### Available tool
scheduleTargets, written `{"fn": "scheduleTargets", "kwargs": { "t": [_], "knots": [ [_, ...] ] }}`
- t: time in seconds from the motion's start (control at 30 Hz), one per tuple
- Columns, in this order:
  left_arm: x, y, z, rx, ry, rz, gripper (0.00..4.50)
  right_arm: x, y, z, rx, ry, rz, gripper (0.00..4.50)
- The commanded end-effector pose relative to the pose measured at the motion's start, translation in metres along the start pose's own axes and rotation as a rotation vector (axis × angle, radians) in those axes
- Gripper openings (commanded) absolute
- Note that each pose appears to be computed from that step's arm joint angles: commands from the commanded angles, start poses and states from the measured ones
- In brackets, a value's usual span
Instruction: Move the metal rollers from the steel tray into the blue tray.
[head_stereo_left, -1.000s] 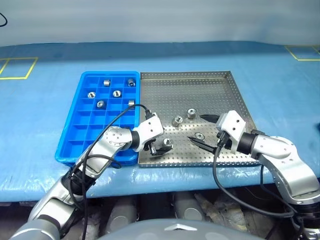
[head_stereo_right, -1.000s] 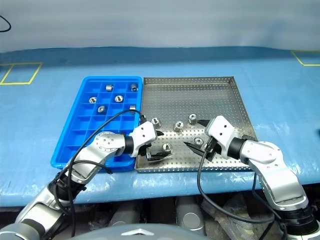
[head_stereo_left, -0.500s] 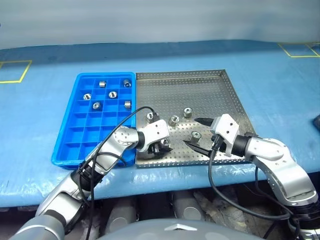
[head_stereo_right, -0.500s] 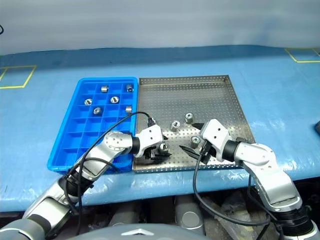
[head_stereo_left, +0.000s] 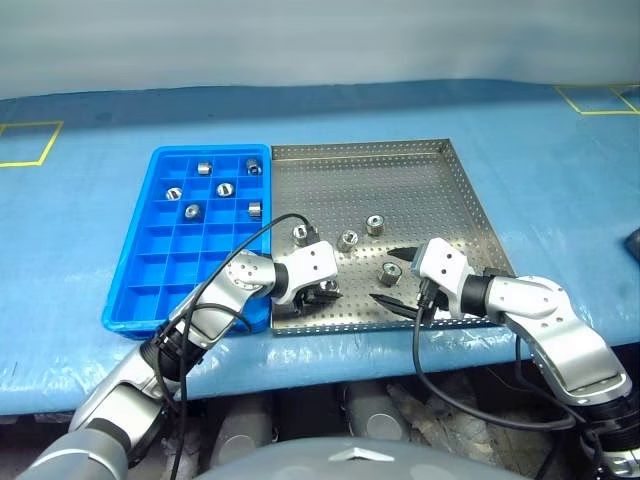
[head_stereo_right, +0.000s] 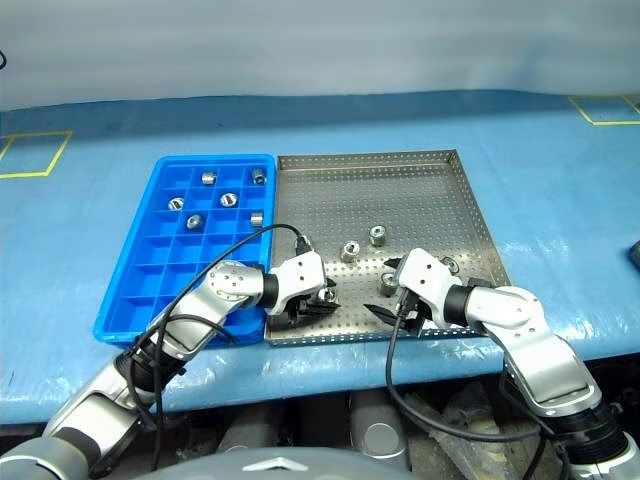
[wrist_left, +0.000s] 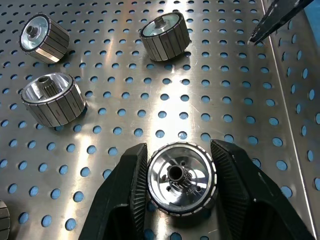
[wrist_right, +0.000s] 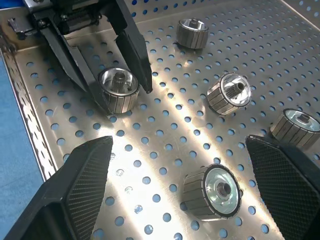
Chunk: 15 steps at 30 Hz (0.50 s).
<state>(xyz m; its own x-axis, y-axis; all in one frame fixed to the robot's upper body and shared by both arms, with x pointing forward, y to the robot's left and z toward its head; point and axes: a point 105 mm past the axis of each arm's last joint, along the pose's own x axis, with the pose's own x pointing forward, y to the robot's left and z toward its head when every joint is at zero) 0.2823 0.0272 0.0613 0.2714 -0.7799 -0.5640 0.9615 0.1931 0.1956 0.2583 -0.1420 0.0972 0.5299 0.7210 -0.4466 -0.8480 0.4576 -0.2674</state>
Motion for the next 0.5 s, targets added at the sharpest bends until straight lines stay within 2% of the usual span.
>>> {"fn": "scheduleTargets", "kwargs": {
  "t": [0.03, 0.33, 0.5],
  "knots": [
    [-0.004, 0.006, 0.0, 0.02, 0.008, 0.019, 1.72, 0.0, -0.002, 0.01, -0.046, -0.026, 0.001, 4.5],
    [-0.02, 0.025, 0.018, 0.025, -0.068, 0.11, 1.72, 0.004, -0.001, 0.011, -0.05, -0.031, 0.007, 4.5],
    [-0.051, 0.046, 0.04, 0.022, -0.171, 0.232, 1.72, 0.008, 0.0, 0.011, -0.051, -0.034, 0.03, 4.5]
  ]
}}
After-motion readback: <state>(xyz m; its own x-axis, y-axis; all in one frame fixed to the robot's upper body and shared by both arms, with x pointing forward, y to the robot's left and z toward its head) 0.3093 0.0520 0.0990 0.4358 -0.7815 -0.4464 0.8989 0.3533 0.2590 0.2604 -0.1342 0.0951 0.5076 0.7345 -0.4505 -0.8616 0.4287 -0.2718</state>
